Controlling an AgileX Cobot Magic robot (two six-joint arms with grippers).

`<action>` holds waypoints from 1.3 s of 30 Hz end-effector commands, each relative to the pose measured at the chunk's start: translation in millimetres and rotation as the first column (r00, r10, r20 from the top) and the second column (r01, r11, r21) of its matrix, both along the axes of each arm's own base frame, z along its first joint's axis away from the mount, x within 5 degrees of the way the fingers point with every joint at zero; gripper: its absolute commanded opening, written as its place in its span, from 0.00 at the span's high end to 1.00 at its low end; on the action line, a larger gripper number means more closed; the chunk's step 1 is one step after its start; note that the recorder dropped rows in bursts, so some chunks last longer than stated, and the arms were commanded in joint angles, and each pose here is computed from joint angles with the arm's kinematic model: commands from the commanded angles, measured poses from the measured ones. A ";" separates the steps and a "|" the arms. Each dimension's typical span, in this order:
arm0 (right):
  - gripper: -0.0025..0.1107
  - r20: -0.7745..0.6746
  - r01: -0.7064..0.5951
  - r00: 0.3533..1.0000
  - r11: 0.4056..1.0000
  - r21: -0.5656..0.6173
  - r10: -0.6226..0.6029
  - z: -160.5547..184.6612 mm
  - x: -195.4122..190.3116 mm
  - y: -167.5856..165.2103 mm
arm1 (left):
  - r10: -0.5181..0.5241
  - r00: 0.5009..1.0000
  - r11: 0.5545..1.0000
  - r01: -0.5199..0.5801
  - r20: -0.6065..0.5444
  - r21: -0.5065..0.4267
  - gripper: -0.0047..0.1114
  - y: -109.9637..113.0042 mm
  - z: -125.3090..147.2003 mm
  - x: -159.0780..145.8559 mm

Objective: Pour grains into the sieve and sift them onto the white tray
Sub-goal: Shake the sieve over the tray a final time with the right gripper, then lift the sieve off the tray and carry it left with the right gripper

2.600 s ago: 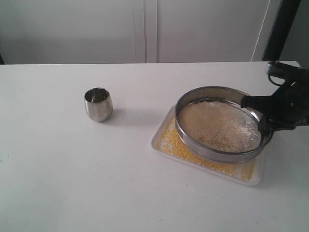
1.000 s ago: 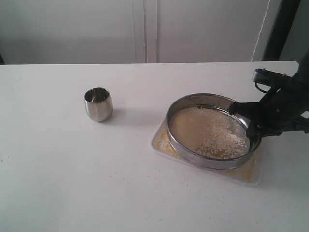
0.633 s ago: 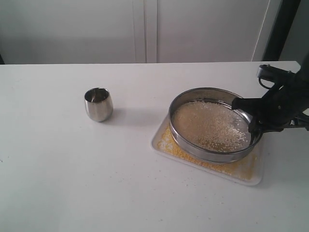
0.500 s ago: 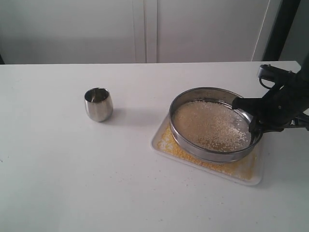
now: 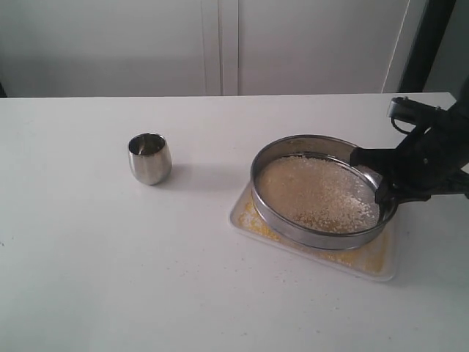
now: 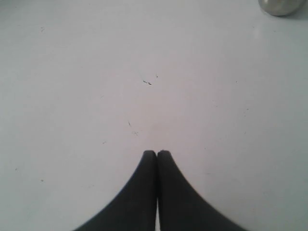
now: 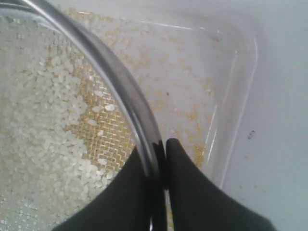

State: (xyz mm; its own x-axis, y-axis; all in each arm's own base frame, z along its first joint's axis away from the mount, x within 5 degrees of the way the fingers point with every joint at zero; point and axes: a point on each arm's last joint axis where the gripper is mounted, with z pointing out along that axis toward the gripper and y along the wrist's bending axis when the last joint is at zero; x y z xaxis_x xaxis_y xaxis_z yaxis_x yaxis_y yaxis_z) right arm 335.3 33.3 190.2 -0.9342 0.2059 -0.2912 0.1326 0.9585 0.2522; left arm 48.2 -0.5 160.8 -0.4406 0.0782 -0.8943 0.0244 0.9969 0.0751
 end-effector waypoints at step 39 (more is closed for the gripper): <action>0.98 0.112 -0.495 0.866 0.866 0.070 0.486 13.2 -38.9 220.7 | 0.003 1.000 1.000 -0.003 -0.008 -0.011 0.96 -0.3 -3.0 -0.3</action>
State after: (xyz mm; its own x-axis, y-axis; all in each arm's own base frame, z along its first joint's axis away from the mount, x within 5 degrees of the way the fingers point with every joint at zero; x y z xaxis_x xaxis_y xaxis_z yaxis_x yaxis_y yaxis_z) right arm 294.6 239.5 199.3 -0.8998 -0.2654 -0.3464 -0.3748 0.8766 0.3019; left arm 48.2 -0.5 160.8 -0.4406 0.0782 -0.8943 0.0244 0.9969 0.0751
